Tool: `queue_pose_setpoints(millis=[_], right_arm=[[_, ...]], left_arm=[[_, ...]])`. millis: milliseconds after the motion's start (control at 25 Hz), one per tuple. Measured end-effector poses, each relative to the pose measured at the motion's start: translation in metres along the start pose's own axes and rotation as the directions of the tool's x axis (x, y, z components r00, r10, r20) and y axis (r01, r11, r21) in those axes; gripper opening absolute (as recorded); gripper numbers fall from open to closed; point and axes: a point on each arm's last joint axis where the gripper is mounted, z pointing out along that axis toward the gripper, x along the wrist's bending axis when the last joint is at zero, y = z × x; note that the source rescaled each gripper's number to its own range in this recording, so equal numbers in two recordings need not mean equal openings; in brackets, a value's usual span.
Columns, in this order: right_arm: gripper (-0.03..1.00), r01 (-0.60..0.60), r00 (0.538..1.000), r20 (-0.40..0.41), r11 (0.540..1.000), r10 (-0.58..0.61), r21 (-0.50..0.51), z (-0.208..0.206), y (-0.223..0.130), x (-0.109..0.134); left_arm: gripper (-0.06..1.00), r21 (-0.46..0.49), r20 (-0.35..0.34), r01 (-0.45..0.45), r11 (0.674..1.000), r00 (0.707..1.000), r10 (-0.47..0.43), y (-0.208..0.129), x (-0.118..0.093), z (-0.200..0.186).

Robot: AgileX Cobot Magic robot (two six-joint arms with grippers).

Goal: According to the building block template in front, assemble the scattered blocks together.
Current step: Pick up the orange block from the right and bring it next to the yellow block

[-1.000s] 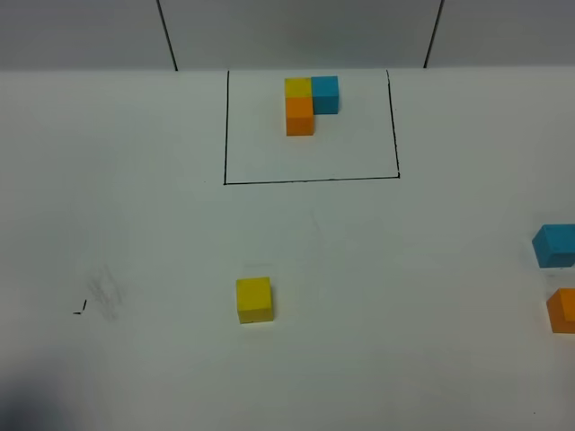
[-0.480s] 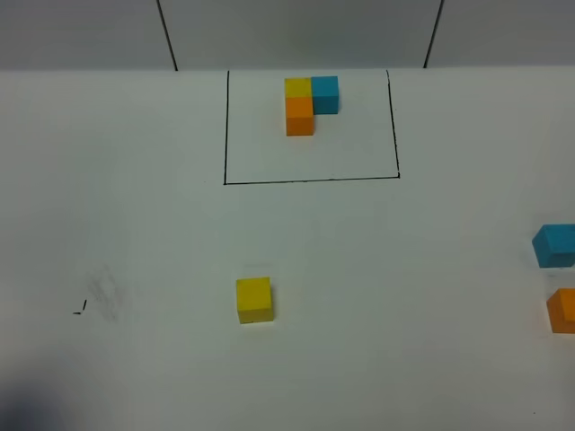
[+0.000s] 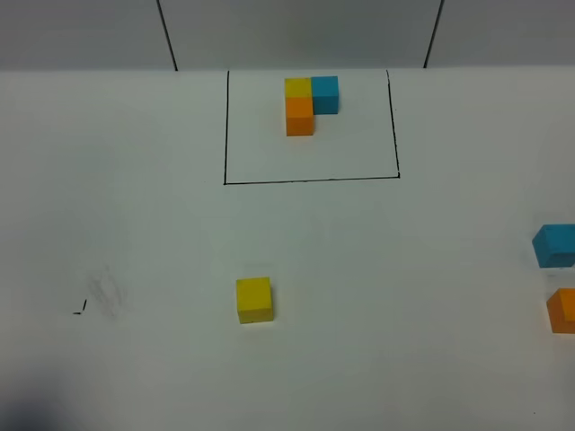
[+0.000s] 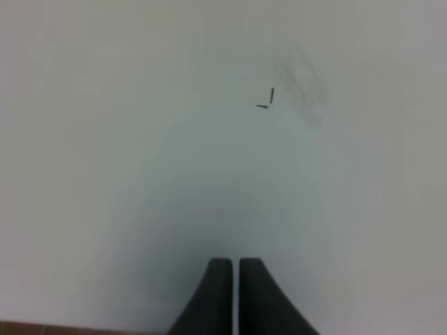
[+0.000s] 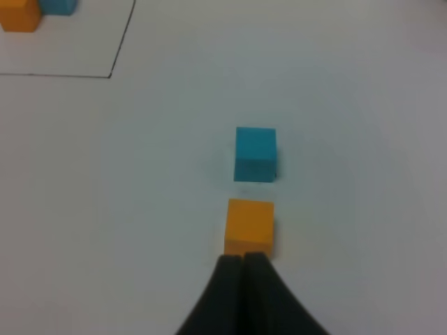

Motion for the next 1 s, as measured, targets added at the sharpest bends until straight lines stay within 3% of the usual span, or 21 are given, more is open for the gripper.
queue_pose_setpoints(millis=[640,1000], right_arm=[[0.00,0.000,1.000,0.000,1.000,0.000,0.000,0.000,0.000,0.000],[0.00,0.000,1.000,0.000,1.000,0.000,0.000,0.000,0.000,0.000]], left_arm=[[0.00,-0.218,0.106,-0.111,0.970,0.985,0.136,-0.025,-0.004,-0.024],[0.00,-0.315,0.111,-0.114,0.942,0.982,0.156,-0.037,-0.003,-0.033]])
